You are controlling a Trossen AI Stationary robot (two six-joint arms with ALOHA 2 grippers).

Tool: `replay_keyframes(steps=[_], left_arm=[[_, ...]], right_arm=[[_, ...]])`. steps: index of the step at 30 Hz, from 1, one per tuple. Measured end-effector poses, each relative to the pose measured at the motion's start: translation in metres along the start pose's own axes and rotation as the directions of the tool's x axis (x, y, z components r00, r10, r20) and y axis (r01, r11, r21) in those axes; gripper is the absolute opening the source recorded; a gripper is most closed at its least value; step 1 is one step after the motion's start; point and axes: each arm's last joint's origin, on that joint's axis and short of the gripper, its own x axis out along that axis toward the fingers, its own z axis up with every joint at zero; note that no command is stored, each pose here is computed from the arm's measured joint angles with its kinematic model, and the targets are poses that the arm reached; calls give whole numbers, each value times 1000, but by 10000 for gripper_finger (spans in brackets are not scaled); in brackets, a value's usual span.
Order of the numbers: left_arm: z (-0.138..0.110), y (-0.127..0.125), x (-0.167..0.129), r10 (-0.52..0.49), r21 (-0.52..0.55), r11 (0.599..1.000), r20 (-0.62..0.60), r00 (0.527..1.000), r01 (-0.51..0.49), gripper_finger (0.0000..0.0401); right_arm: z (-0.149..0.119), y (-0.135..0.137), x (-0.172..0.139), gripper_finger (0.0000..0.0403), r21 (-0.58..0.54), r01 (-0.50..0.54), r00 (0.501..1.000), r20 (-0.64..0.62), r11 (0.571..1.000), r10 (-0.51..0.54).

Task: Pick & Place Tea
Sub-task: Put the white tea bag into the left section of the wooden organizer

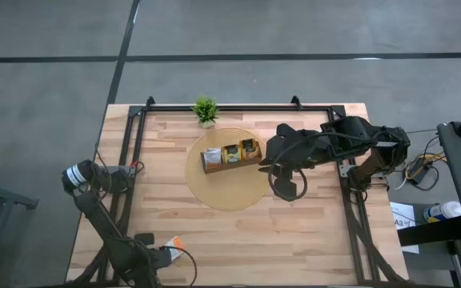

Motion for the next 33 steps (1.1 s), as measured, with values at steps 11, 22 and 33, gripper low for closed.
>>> replay_keyframes(steps=[11,22,33], left_arm=[[0,9,-9,36,238,971,-45,998,-24,120],[13,14,-11,26,406,914,-50,998,-4,120],[29,22,-13,19,427,904,-39,999,0,204]], right_arm=[[-10,9,-28,68,49,-81,997,10,996,81],[-21,2,-77,68,149,-157,984,105,976,143],[-26,-5,-97,68,197,-146,979,166,970,114]])
